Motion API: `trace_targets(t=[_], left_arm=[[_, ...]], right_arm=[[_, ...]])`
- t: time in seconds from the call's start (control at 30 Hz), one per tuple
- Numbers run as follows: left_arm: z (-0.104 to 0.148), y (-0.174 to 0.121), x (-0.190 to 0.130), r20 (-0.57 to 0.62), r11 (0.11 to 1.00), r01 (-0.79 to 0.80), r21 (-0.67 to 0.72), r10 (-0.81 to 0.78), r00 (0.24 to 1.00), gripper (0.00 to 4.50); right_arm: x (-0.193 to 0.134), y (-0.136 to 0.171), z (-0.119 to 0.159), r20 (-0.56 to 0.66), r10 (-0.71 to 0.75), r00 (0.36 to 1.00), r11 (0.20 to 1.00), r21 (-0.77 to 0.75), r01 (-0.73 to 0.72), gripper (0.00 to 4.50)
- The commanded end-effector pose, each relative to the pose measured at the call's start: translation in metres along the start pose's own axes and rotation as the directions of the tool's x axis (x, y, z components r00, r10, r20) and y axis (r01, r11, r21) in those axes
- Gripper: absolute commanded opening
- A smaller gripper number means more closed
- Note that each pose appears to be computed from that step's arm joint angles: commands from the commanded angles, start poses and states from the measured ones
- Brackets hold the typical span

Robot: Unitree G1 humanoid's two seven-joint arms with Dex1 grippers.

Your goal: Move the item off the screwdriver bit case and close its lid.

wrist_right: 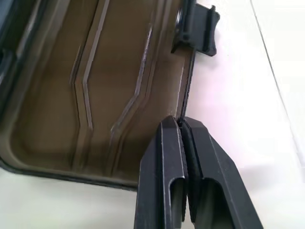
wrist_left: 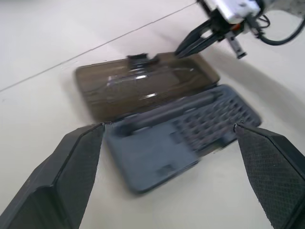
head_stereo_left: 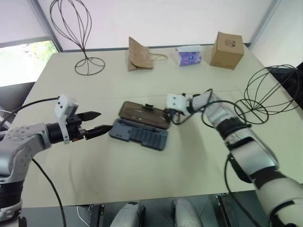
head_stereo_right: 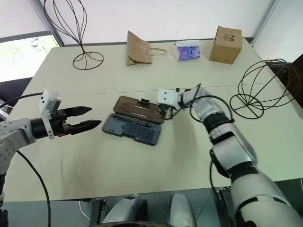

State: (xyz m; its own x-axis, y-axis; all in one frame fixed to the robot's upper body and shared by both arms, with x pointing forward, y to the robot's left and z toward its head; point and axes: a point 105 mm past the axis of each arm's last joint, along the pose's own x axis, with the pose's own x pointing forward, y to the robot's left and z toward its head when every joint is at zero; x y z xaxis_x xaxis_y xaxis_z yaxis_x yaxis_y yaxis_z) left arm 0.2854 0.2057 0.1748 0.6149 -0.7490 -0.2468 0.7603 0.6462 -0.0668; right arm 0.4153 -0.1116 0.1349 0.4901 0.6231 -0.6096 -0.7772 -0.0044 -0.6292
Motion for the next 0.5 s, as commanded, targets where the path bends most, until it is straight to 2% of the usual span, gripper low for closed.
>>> trace_targets(t=[0.03, 0.2, 0.5], left_arm=[[0.006, -0.011, 0.003, 0.002, 0.998, 0.048, 0.047, -0.049, 0.999, 4.50], [0.003, -0.020, 0.012, -0.008, 0.994, 0.098, 0.046, -0.097, 0.995, 4.50], [-0.003, -0.029, 0.025, -0.011, 0.989, 0.141, 0.039, -0.141, 0.990, 4.50]], right_arm=[[-0.028, -0.002, -0.012, -0.071, 0.012, 0.997, 0.977, -0.212, -0.026, 0.02], [-0.050, 0.000, -0.021, -0.085, 0.030, 0.996, 0.953, -0.300, -0.054, 0.02], [-0.048, 0.023, -0.008, 0.014, 0.130, 0.991, 0.951, -0.284, -0.121, 0.02]])
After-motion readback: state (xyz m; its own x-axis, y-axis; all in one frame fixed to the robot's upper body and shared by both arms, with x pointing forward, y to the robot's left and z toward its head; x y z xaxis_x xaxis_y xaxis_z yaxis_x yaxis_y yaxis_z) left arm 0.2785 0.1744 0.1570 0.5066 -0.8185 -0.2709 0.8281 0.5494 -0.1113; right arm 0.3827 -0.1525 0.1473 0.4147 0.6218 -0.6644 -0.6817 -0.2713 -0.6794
